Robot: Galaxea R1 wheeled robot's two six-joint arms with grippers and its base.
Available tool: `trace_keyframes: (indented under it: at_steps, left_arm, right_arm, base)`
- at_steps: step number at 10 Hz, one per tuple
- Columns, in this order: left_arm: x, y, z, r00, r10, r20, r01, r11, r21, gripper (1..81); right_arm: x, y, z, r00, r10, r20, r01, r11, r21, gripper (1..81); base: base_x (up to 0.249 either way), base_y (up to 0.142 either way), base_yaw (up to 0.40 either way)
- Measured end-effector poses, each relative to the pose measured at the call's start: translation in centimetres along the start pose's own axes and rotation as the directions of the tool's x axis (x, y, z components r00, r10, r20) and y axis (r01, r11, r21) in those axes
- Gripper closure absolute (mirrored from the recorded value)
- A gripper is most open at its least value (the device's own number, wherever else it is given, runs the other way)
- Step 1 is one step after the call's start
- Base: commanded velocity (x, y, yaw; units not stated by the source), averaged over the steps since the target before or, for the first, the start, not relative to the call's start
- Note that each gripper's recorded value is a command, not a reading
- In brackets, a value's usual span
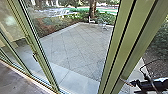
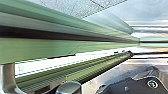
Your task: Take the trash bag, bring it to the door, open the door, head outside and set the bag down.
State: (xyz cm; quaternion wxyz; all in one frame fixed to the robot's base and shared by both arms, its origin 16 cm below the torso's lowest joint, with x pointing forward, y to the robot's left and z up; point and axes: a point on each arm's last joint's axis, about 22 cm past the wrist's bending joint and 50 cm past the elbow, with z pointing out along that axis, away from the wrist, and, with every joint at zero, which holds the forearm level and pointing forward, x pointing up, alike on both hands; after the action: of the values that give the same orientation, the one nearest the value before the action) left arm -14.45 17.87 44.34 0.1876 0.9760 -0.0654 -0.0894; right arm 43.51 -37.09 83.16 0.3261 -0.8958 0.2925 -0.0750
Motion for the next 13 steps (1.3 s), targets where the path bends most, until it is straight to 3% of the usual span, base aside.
trace_keyframes:
  at_steps: [3,5,7,9,11,12,13]
  left_arm:
    - [-0.2,0.2,0.0,1.0000,-0.001,0.002,0.001,1.0000,-0.002,81.1]
    - [-0.1,0.6,0.2,1.0000,-0.001,0.001,0.001,1.0000,-0.008,81.1]
    - [-0.1,1.2,0.3,1.0000,-0.002,0.001,0.002,0.9999,-0.014,81.1]
    - [0.0,1.3,0.3,1.0000,-0.002,0.001,0.002,0.9999,-0.016,81.1]
    - [0.0,1.3,0.3,1.0000,-0.001,0.001,0.001,0.9999,-0.016,81.1]
    - [0.0,1.3,0.3,1.0000,0.000,0.001,0.000,0.9999,-0.016,81.1]
    - [0.0,1.3,0.3,1.0000,0.001,0.001,-0.001,0.9999,-0.016,81.1]
  right_arm:
    - [3.5,-1.1,-4.9,0.9964,-0.004,-0.085,0.003,0.9999,-0.014,1.0]
    - [5.9,-1.9,-7.5,0.9882,-0.007,-0.153,0.005,0.9998,-0.017,1.0]
    - [8.5,-3.2,-10.2,0.9723,-0.019,-0.233,0.018,0.9998,-0.004,1.0]
    - [10.3,-3.7,-12.1,0.9524,-0.111,-0.284,0.100,0.9935,-0.056,1.0]
    - [11.8,-4.0,-13.8,0.9272,-0.200,-0.317,0.171,0.9782,-0.118,1.0]
    - [12.5,-3.8,-14.6,0.9120,-0.246,-0.328,0.203,0.9662,-0.158,1.0]
    - [13.2,-3.7,-15.3,0.9005,-0.270,-0.341,0.216,0.9583,-0.186,1.0]
  base:
    - [0.000,0.000,0.000]
    - [0.000,0.000,0.000]
    - [0.000,0.000,0.000]
    - [0.000,0.000,0.000]
    - [0.000,0.000,0.000]
    - [0.000,0.000,0.000]
    - [0.000,0.000,0.000]
